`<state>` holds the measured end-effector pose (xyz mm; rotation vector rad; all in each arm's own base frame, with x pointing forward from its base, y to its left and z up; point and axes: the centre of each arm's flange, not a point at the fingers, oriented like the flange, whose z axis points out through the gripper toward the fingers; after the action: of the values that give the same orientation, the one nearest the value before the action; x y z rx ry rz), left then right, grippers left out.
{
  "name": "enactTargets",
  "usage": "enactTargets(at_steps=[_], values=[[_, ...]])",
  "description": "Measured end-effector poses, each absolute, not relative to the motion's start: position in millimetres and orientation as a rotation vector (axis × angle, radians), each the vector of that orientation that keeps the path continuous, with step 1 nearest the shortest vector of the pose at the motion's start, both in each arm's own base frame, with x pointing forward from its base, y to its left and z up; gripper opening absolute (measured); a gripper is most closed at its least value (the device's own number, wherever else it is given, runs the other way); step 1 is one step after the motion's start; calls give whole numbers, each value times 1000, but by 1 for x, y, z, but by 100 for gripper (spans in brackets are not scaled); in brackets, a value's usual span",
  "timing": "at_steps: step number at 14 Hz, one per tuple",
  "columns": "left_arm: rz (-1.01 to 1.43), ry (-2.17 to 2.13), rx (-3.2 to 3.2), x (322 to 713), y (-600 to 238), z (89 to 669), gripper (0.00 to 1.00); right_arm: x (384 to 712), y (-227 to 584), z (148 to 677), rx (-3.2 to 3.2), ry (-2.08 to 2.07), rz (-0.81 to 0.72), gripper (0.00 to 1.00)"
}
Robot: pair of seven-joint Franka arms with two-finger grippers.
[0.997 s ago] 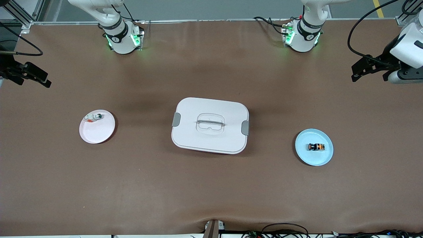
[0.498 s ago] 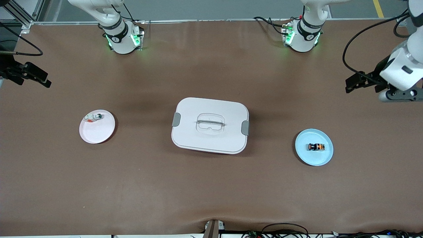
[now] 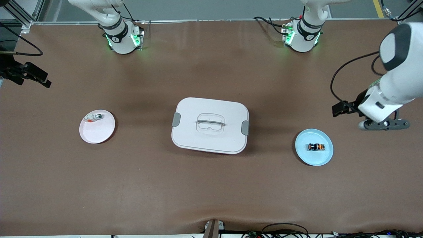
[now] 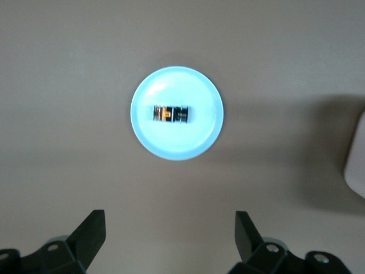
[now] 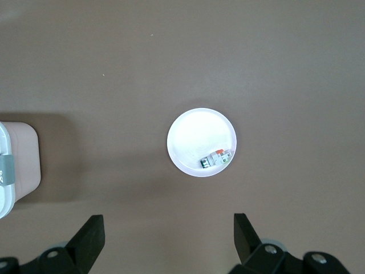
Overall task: Transfer orange switch to right arm and place
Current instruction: 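Move the left gripper down over the orange switch on the blue plate, then grasp the orange push-button switch with the left gripper and lift it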
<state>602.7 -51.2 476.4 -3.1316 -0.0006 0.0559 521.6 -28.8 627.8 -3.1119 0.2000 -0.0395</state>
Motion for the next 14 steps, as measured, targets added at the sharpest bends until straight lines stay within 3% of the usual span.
enactTargets(at_steps=[10,14], values=[[39,11,-3137,646,-32,296,100,522,-29,627,-3112,199,-38,100],[22,-13,-3157,652,-22,248,100,522,-28,627,-3112,196,-38,100]])
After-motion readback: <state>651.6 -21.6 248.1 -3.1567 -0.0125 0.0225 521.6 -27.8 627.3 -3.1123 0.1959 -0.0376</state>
